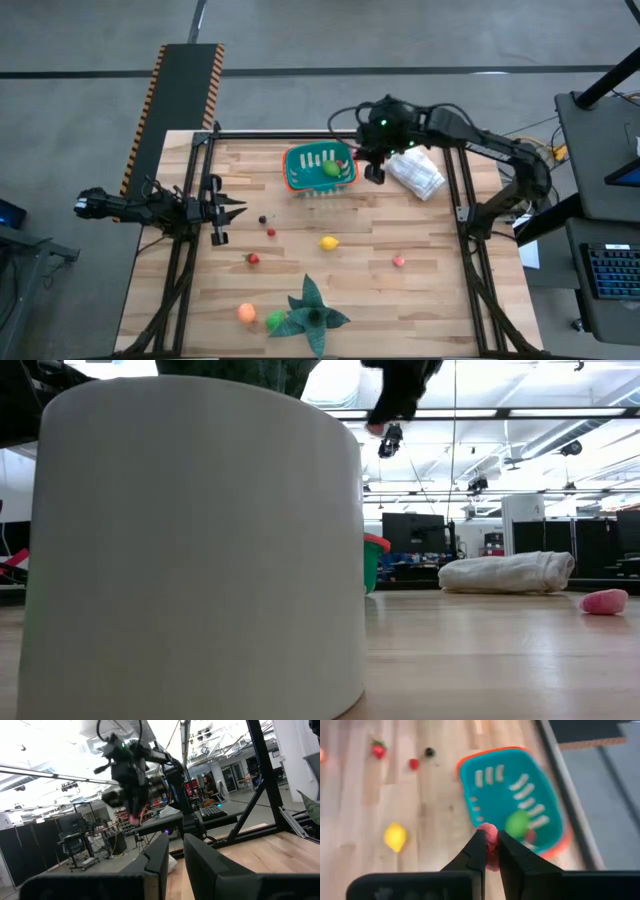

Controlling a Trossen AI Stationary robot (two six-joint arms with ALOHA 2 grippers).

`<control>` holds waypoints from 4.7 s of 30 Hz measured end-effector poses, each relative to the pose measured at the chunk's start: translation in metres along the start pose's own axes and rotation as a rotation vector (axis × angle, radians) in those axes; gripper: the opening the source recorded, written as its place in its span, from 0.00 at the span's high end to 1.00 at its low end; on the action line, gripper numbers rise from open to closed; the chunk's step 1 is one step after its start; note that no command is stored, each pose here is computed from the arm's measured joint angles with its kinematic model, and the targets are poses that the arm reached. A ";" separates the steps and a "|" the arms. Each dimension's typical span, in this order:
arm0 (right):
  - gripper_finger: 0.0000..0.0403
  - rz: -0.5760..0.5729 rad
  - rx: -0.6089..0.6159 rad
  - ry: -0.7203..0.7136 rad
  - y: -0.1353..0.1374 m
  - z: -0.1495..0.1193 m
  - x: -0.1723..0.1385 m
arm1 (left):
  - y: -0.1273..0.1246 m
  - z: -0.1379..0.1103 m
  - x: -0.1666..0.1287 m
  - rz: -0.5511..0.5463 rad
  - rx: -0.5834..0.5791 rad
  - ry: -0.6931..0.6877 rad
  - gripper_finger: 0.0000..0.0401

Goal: Pick and placing Produce into tupperware
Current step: Put the peach toy into the bin

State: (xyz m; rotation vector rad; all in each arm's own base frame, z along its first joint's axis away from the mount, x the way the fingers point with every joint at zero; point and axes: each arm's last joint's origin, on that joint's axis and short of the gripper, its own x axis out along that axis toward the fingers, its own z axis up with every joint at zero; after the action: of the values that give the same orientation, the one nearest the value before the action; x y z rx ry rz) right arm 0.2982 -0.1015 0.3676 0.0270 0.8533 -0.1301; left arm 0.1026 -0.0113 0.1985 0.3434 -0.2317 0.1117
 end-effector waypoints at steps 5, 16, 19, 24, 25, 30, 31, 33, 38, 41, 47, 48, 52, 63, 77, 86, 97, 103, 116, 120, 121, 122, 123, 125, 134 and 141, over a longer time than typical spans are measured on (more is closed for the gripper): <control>0.94 0.009 -0.017 -0.184 0.007 -0.024 0.052 | 0.000 0.000 0.000 -0.001 0.000 0.001 0.89; 0.94 -0.123 -0.163 -1.086 0.008 -0.057 0.067 | 0.000 0.000 0.000 -0.001 0.000 0.001 0.89; 0.94 -0.157 -0.187 -1.192 0.007 -0.055 0.054 | 0.000 0.000 0.000 -0.001 0.001 0.001 0.89; 0.94 -0.156 -0.194 -1.063 0.000 -0.032 0.027 | 0.000 0.000 0.000 -0.001 0.001 0.001 0.89; 0.94 -0.154 -0.196 -0.982 -0.002 -0.025 0.022 | 0.000 0.000 0.000 -0.001 0.001 0.002 0.89; 0.94 -0.089 -0.177 -0.565 -0.008 0.008 -0.005 | 0.000 0.000 0.000 -0.001 0.001 0.004 0.89; 0.94 -0.070 -0.162 -0.472 -0.010 0.010 -0.006 | 0.000 0.000 0.000 0.000 0.001 0.004 0.89; 0.94 -0.028 -0.121 -0.273 -0.013 0.008 -0.003 | 0.000 0.000 0.000 0.000 0.002 0.005 0.89; 0.94 0.026 -0.002 0.041 -0.023 -0.012 0.025 | 0.000 -0.001 0.000 0.000 0.002 0.006 0.89; 0.94 0.026 0.008 0.021 -0.024 -0.022 0.054 | 0.000 -0.001 0.000 -0.001 0.002 0.007 0.89; 0.94 0.003 -0.021 -0.369 -0.025 -0.035 0.099 | 0.000 -0.001 0.000 -0.001 0.003 0.010 0.89; 0.94 -0.014 -0.030 -0.457 -0.025 -0.038 0.103 | 0.000 -0.001 0.000 -0.001 0.003 0.010 0.89; 0.94 -0.089 -0.088 -0.880 -0.022 -0.046 0.100 | 0.000 -0.001 0.000 -0.001 0.003 0.009 0.89; 0.94 -0.205 -0.211 -1.263 -0.031 -0.030 0.017 | 0.000 -0.001 0.000 -0.001 0.003 0.009 0.89; 0.94 -0.031 -0.151 -0.109 -0.055 0.019 -0.035 | -0.001 -0.001 0.001 -0.003 0.005 0.013 0.89; 0.94 0.055 -0.067 -0.060 -0.068 -0.013 0.038 | -0.001 -0.001 0.001 -0.004 0.005 0.015 0.89; 0.94 -0.001 -0.154 -0.678 -0.073 -0.026 0.085 | -0.001 -0.002 0.001 -0.004 0.006 0.016 0.89; 0.94 -0.078 -0.231 -1.100 -0.067 -0.021 0.066 | -0.001 -0.002 0.001 -0.004 0.005 0.016 0.89; 0.94 -0.072 -0.209 -1.008 -0.068 -0.011 0.042 | -0.001 -0.002 0.001 -0.004 0.006 0.018 0.89; 0.94 -0.079 -0.216 -0.995 -0.068 -0.013 0.041 | -0.001 -0.001 0.001 -0.003 0.006 0.016 0.89; 0.94 -0.081 -0.213 -0.988 -0.068 -0.014 0.040 | -0.001 -0.001 0.001 -0.003 0.006 0.016 0.89; 0.94 -0.082 -0.211 -0.983 -0.069 -0.014 0.039 | -0.001 -0.002 0.001 -0.003 0.006 0.016 0.89; 0.94 -0.083 -0.211 -0.977 -0.068 -0.015 0.038 | -0.001 -0.001 0.001 -0.003 0.006 0.016 0.89; 0.94 -0.086 -0.209 -0.965 -0.068 -0.015 0.035 | -0.001 -0.002 0.001 -0.003 0.006 0.016 0.89; 0.94 -0.192 -0.032 -0.460 -0.077 -0.016 0.052 | -0.001 -0.002 0.001 -0.003 0.006 0.016 0.89; 0.94 -0.188 0.207 -0.294 -0.081 0.005 0.029 | -0.001 -0.001 0.001 -0.003 0.006 0.015 0.89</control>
State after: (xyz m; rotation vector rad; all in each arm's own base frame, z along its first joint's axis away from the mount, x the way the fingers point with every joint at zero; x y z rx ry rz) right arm 0.3109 -0.1856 0.3509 0.1194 0.5448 -0.3891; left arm 0.1037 -0.0115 0.1971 0.3485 -0.2159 0.1117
